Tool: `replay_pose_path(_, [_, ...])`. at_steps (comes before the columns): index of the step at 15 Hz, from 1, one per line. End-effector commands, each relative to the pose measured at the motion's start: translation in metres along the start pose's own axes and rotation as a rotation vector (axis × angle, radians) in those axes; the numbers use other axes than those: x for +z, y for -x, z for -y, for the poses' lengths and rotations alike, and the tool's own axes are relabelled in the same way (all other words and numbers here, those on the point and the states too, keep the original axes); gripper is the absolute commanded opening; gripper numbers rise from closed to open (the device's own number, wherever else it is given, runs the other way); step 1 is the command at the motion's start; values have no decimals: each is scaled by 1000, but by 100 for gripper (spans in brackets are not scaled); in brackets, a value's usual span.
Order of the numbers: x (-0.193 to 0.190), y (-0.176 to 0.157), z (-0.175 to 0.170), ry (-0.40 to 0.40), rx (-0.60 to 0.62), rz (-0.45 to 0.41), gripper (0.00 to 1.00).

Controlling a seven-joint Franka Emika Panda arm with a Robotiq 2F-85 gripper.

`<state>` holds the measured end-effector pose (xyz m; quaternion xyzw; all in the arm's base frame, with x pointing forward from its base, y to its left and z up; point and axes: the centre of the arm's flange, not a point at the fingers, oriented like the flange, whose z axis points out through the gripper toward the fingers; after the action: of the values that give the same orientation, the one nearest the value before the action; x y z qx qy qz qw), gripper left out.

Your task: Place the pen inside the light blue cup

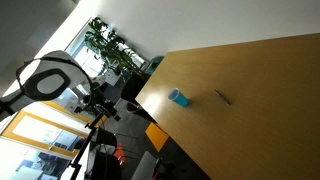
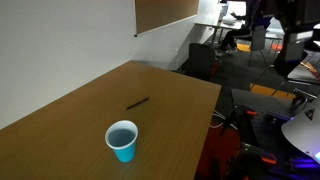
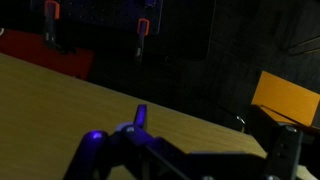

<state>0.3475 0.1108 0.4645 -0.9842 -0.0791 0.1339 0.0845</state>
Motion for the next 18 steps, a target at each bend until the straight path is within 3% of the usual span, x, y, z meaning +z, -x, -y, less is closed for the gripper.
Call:
replay_pose_path(1, [0,0,0,0,0,0,100])
replay_pose_path(6, [0,0,0,0,0,0,100])
replay_pose_path(11, [-7,-19,-8,32,-95,-92,100])
replay_pose_path(13, [-11,-38,-21,88,-149,-160,100])
replay_pose_path(18, [-22,-78,-64,180,-304,-220,100])
